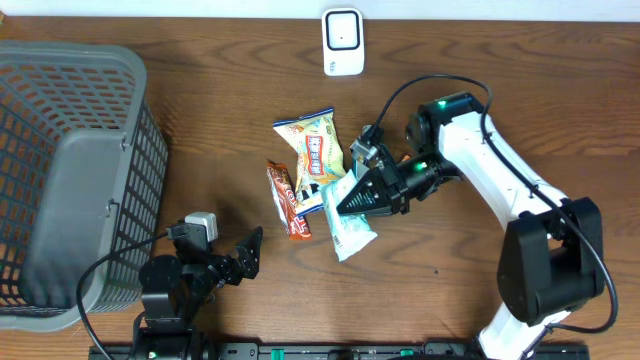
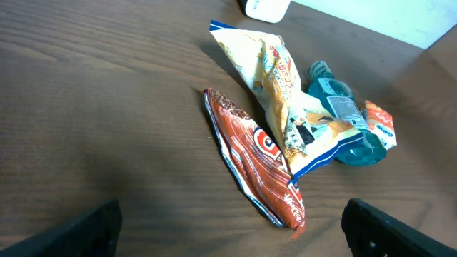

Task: Scan the item barcode
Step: 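Carry the wipes packet up to the white scanner with the right gripper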

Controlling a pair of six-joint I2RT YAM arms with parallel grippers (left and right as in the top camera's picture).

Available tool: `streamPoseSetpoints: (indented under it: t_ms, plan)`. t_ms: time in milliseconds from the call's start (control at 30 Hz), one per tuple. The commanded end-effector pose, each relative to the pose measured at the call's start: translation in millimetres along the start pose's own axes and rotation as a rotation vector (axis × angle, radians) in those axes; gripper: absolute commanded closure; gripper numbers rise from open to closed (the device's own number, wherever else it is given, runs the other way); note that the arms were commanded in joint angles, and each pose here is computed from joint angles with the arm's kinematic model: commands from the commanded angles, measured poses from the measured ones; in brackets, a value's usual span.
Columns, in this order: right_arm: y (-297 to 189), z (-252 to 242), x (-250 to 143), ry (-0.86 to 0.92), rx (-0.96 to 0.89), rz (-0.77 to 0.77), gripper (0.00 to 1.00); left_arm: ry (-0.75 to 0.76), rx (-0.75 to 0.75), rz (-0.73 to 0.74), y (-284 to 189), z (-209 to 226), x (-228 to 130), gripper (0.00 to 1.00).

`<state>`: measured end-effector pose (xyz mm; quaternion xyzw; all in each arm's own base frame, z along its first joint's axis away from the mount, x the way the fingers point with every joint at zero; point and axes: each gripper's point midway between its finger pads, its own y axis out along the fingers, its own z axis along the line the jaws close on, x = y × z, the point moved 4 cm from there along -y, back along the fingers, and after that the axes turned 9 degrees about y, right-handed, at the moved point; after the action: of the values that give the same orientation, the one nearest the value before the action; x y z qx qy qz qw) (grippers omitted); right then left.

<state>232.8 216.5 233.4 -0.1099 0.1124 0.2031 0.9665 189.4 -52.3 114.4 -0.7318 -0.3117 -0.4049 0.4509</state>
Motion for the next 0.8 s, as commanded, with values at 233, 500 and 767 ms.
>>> streamPoseSetpoints:
  t_ms: [233,500,767]
  plan:
    - [-11,20,-38,-0.302,-0.153,-0.009,0.99,-0.026,-0.009,0.042,2,0,-12,0.01]
    - [-23,27,-40,-0.749,-0.382,-0.068,0.99,-0.026,-0.009,0.042,2,0,-12,0.02]
    - [-73,13,45,-0.562,-0.912,-0.528,0.99,-0.026,-0.009,0.042,2,0,-12,0.02]
